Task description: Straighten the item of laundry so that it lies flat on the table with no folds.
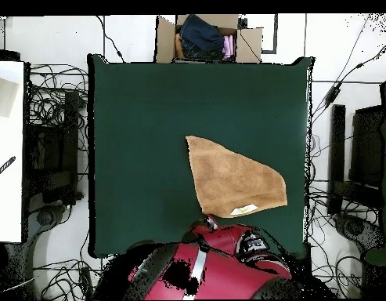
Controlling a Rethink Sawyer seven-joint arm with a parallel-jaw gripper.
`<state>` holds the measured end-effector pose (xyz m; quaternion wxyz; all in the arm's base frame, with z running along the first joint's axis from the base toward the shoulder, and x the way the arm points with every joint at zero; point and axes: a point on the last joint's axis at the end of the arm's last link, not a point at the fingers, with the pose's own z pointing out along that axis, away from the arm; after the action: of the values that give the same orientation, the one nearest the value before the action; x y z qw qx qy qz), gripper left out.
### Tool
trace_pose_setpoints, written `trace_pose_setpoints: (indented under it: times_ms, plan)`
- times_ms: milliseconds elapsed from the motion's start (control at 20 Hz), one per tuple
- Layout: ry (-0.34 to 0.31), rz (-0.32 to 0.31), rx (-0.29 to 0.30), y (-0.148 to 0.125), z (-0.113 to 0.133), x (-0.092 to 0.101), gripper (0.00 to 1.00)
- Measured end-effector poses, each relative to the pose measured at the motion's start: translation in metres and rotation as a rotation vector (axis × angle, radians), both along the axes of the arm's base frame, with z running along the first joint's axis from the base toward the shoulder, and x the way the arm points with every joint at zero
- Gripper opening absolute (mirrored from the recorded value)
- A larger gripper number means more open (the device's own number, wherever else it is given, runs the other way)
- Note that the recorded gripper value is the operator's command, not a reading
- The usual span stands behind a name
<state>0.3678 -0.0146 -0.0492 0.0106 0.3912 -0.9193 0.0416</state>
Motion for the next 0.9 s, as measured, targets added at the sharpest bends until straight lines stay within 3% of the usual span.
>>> trace_pose_setpoints:
  times_ms: [450, 900]
  plan:
    - [0.044, -0.102, -0.018, -0.022, 0.012, 0.011, 1.0]
    - [0.058, -0.134, -0.041, -0.018, 0.038, 0.031, 1.0]
